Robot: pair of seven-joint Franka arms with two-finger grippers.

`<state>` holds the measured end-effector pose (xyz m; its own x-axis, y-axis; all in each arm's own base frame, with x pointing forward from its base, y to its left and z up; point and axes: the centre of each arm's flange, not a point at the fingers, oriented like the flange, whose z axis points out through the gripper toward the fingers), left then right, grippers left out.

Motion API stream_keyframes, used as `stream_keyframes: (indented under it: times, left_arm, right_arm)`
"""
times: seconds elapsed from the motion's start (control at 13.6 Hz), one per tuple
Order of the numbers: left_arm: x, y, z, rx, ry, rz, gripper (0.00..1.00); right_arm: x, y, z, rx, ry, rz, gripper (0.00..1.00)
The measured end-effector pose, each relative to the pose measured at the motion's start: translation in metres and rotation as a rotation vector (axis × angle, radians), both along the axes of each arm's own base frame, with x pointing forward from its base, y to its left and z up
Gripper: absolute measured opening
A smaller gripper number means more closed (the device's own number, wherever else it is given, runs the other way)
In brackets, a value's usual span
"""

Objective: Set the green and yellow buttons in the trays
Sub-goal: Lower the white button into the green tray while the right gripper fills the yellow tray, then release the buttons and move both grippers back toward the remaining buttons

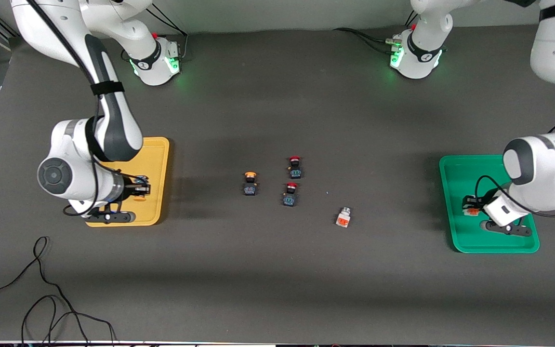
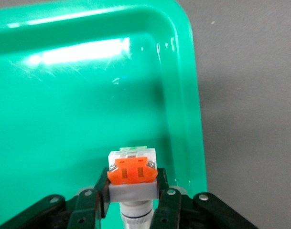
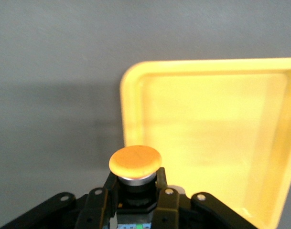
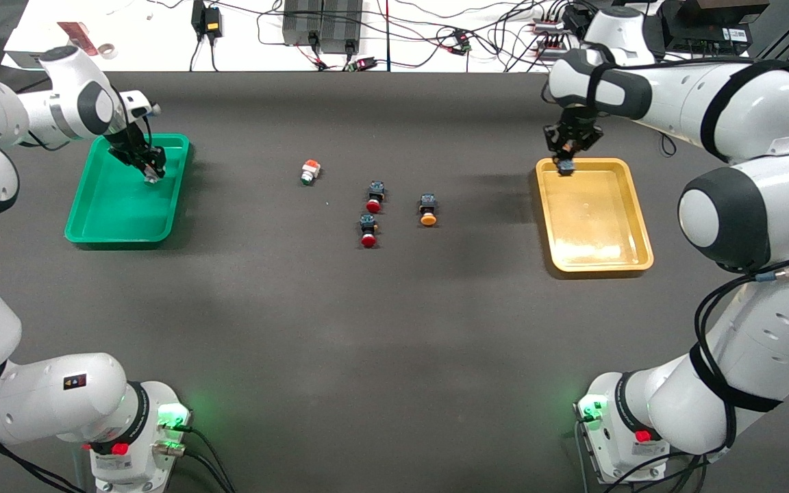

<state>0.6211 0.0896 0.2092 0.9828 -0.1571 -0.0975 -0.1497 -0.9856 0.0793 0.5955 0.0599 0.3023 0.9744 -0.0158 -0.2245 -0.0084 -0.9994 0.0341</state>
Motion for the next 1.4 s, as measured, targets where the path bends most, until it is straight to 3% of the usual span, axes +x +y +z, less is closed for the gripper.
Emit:
stream_keyframes:
  times: [0.15, 0.22, 0.37, 0.52, 0.59, 0.96, 1.1, 1.4]
  left_arm:
    - [0.001, -0.002, 0.001, -0.001, -0.003, -0.002, 0.41]
    - [0.002, -0.001, 0.002, -0.001, -0.005, -0.002, 0.48]
    - [0.003, 0.000, 0.005, 0.000, -0.008, 0.000, 0.69]
    - [0.007, 0.002, 0.015, 0.003, -0.024, 0.002, 0.93]
    - [0.010, 0.005, 0.027, 0.007, -0.041, 0.006, 1.00]
    - [0.016, 0.011, 0.182, 0.026, -0.059, 0.005, 1.00]
    - [0.018, -0.006, 0.214, 0.029, -0.086, -0.020, 1.00]
    - [0.025, -0.111, 0.200, 0.028, -0.058, 0.002, 1.00]
  right_arm:
    - [-0.010, -0.024, -0.018, 0.006, 0.007, 0.032, 0.33]
    - [-0.016, -0.032, -0.029, 0.025, -0.001, 0.037, 0.33]
    - [-0.031, -0.040, -0.055, 0.061, -0.021, 0.037, 0.33]
    - [-0.043, -0.042, -0.077, 0.050, -0.035, 0.038, 0.33]
    - [-0.047, -0.043, -0.085, 0.042, -0.037, 0.039, 0.33]
    - [-0.055, -0.046, -0.104, 0.020, -0.041, 0.038, 0.33]
    - [-0.055, -0.045, -0.104, 0.021, -0.042, 0.039, 0.51]
    - [-0.053, -0.043, -0.099, 0.037, -0.050, 0.024, 0.87]
